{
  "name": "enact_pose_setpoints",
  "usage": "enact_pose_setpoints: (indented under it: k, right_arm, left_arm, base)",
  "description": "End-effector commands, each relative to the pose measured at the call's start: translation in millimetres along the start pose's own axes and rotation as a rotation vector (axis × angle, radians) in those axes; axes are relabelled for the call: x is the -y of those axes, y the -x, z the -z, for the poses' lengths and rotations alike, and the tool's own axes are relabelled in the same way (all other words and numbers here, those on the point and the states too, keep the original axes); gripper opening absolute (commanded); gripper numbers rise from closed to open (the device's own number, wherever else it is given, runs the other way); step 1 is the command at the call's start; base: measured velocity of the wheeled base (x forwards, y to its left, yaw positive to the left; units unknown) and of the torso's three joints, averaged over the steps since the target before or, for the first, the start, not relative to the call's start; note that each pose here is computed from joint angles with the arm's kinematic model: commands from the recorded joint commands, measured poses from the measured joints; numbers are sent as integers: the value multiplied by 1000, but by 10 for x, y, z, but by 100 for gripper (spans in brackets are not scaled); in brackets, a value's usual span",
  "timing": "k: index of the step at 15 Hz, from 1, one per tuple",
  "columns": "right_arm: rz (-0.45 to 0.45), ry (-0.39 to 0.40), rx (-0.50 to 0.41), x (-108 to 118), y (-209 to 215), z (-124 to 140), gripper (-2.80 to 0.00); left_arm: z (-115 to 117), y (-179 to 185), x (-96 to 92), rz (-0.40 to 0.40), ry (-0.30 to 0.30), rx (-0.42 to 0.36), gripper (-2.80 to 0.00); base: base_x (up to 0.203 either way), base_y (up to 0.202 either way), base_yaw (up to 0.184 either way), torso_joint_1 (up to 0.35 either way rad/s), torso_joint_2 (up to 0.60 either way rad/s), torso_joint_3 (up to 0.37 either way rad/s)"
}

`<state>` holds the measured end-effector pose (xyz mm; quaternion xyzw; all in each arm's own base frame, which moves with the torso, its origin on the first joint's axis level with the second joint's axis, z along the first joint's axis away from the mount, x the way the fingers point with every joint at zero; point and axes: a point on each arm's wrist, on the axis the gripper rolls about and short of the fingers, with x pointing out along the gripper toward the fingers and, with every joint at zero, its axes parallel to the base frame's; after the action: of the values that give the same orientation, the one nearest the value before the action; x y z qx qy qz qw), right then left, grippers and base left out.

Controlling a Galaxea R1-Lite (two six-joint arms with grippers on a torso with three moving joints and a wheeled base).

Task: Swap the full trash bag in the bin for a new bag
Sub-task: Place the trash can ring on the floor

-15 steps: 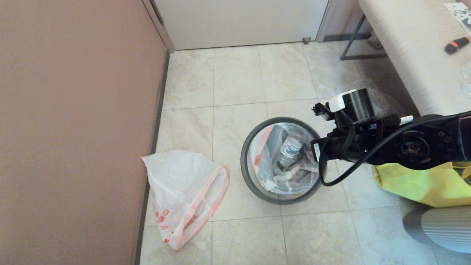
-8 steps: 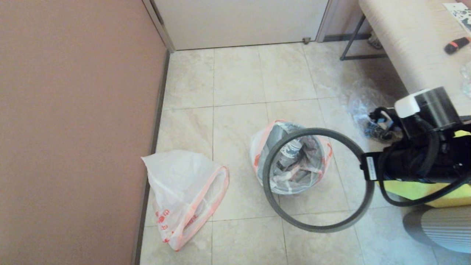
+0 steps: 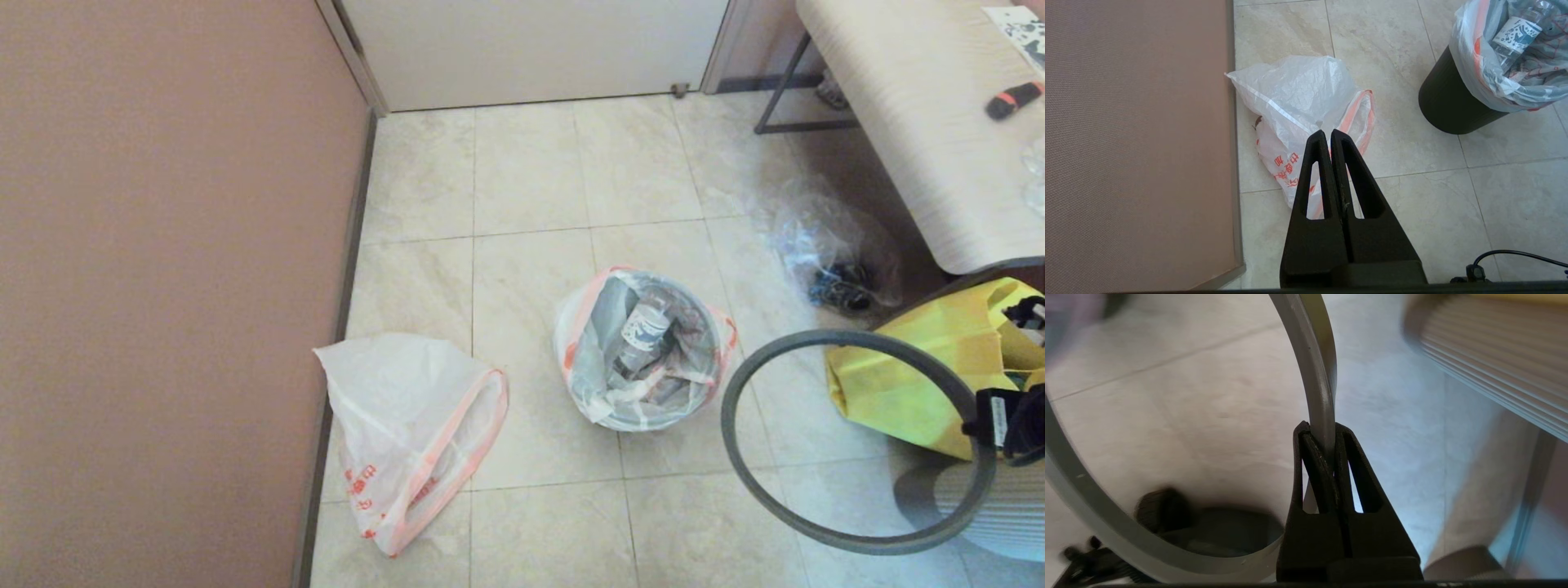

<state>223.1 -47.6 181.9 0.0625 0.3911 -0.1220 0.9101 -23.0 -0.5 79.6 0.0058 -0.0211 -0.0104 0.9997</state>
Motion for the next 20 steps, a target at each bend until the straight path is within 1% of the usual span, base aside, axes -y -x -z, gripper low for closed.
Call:
enact_pose_setpoints:
  k: [1, 5, 7, 9, 11, 13, 14, 16, 18, 19, 20]
  right_arm:
    - [29, -23, -78, 226, -360, 89, -280]
    - [27, 6, -161, 422, -1066, 278, -280]
    - [24, 34, -198, 460, -1466, 402, -280]
    - [8, 81, -226, 371, -1853, 552, -280]
    - [-5, 141, -251, 180, -2197, 731, -280]
    - [-3, 186, -226, 17, -2522, 839, -280]
    - [0, 193, -212, -24, -2674, 858, -280]
    - [4, 146, -169, -116, -2802, 782, -280]
    - [27, 189, -169, -122, -2804, 777, -280]
    - [47, 196, -162, -130, -2786, 758, 0]
    - [51, 197, -158, -142, -2739, 745, 0]
  left_arm:
    - [38, -9, 0, 1, 1, -13, -280]
    - [38, -9, 0, 1, 1, -13, -280]
    - [38, -9, 0, 1, 0, -13, -280]
    - [38, -9, 0, 1, -1, -13, -280]
    - [38, -9, 0, 1, 1, -13, -280]
    - [38, -9, 0, 1, -1, -13, -280]
    - [38, -9, 0, 1, -1, -13, -280]
    - [38, -9, 0, 1, 0, -13, -280]
    - [38, -9, 0, 1, 1, -13, -280]
    - [38, -9, 0, 1, 1, -13, -280]
    - [38, -9, 0, 1, 1, -13, -280]
  base:
    - [0, 0, 0, 0, 0, 0]
    - [0, 0, 0, 0, 0, 0]
    - [0, 0, 0, 0, 0, 0]
    - [0, 0, 0, 0, 0, 0]
    - [0, 0, 0, 0, 0, 0]
    - [0, 0, 0, 0, 0, 0]
    - [0, 0, 0, 0, 0, 0]
    - [0, 0, 0, 0, 0, 0]
    - [0, 0, 0, 0, 0, 0]
    - [0, 0, 0, 0, 0, 0]
    - [0, 0, 0, 0, 0, 0]
